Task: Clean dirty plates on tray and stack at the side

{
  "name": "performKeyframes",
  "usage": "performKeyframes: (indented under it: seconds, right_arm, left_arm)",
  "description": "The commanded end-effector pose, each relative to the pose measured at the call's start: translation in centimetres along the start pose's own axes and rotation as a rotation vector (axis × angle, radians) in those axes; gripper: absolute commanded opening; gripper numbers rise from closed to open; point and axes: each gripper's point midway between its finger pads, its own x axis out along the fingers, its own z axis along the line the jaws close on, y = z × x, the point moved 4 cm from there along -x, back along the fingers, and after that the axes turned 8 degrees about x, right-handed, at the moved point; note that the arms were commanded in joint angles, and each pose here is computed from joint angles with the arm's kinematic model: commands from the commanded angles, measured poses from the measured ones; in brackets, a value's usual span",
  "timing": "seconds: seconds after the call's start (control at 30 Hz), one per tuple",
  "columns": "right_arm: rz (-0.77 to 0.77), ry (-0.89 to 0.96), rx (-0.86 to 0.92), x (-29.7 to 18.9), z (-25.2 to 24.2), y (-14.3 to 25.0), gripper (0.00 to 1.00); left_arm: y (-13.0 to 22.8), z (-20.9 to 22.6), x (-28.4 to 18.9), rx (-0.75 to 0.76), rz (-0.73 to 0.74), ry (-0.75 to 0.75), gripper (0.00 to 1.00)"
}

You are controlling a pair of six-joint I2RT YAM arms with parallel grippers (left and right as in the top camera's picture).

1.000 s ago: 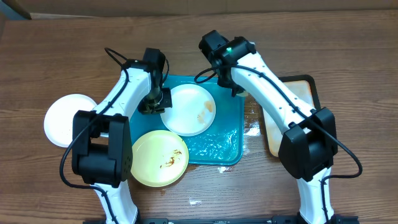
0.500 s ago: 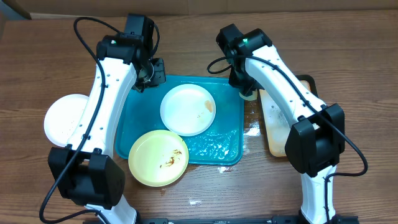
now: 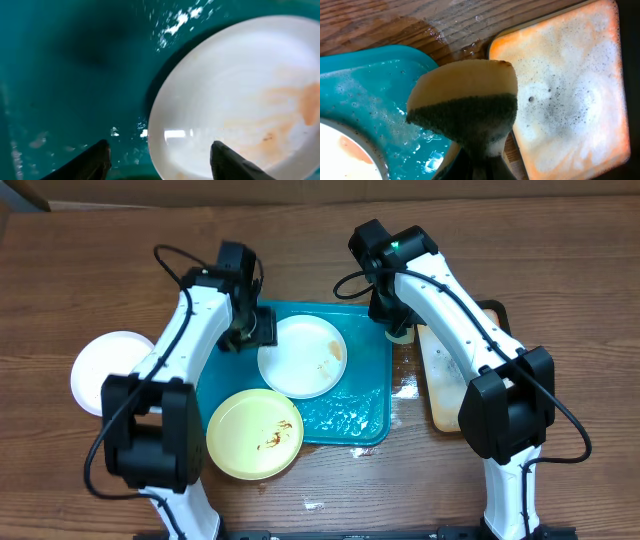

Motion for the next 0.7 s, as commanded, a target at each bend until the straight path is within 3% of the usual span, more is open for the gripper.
performKeyframes:
  seconds: [0.0, 0.27, 0.33, 0.4, 0.43, 0.67]
  right_arm:
    - [-0.029, -0.041, 0.011, -1.7, -0.4, -0.7, 0.04]
    - [-0.021, -0.032, 0.004, -1.6, -0.7, -0.7, 0.04]
    - [-0.018, -0.028, 0.002, -1.6, -0.7, -0.6, 0.04]
    - [-0.014, -0.023, -0.002, -1.6, -0.8, -0.5, 0.04]
    - [-0.012, -0.021, -0.003, -1.6, -0.9, -0.5, 0.04]
    - [-0.017, -0.026, -0.008, -1.9, -1.0, -0.6, 0.04]
  left_arm:
    - [1.2, -0.1, 2.8, 0.009, 0.080, 0.046, 0.65]
    - [1.2, -1.2, 5.4, 0.029, 0.120, 0.132, 0.62]
    - [1.4, -1.4, 6.4, 0.023, 0.141, 0.161, 0.45]
    - [1.7, -1.5, 7.4, 0.014, 0.166, 0.168, 0.13]
    - [1.8, -1.4, 7.8, 0.008, 0.179, 0.166, 0.04]
    - [1.3, -1.2, 7.3, -0.028, 0.160, 0.141, 0.04]
